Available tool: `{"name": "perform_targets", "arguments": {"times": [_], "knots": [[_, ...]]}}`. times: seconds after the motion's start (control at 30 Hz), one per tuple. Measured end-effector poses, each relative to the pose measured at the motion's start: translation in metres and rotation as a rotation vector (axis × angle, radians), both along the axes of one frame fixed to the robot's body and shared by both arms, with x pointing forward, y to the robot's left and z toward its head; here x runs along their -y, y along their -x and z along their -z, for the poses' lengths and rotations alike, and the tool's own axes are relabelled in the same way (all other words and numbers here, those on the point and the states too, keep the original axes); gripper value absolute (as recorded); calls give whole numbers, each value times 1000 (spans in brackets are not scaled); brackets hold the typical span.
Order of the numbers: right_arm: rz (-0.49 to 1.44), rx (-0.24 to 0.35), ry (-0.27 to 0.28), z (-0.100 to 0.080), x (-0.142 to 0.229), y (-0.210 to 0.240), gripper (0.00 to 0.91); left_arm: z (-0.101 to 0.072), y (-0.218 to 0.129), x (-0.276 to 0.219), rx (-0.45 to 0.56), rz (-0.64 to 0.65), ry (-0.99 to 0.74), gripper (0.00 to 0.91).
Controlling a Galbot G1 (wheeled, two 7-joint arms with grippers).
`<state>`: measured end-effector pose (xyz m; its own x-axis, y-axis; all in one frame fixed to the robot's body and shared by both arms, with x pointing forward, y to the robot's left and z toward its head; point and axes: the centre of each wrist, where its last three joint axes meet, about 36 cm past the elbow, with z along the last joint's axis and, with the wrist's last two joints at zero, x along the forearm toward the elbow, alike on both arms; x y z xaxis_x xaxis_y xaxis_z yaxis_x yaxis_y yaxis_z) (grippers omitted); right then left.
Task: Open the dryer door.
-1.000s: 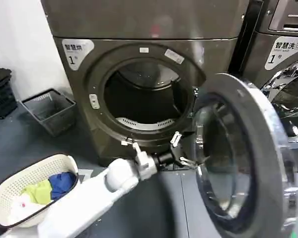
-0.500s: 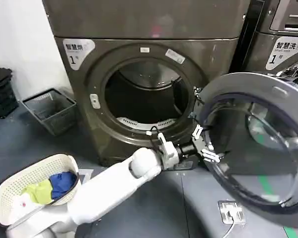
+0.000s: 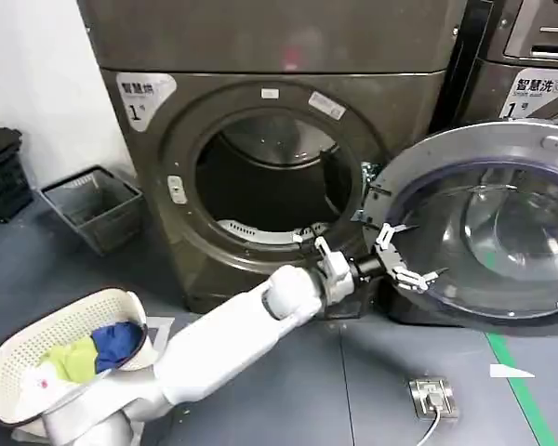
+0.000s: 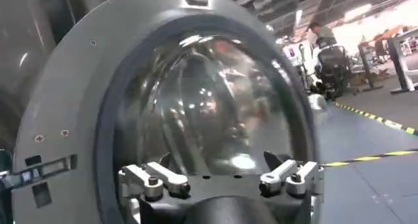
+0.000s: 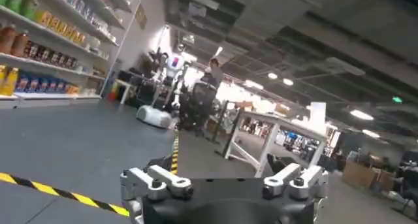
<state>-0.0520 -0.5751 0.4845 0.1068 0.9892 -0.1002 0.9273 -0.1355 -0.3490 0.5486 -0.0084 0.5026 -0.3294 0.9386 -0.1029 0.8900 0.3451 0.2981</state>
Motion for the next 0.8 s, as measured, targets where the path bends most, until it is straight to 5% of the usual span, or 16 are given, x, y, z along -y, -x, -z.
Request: {"name": "perform_targets", "arguments": {"times": [0.43, 0.8], "knots": [[-26, 10, -7, -1, -2, -10, 907, -2, 5, -9, -36, -8, -14, 907], [-62, 37, -6, -10, -3, -16, 907, -13, 55, -83, -134, -91, -35, 907]]}}
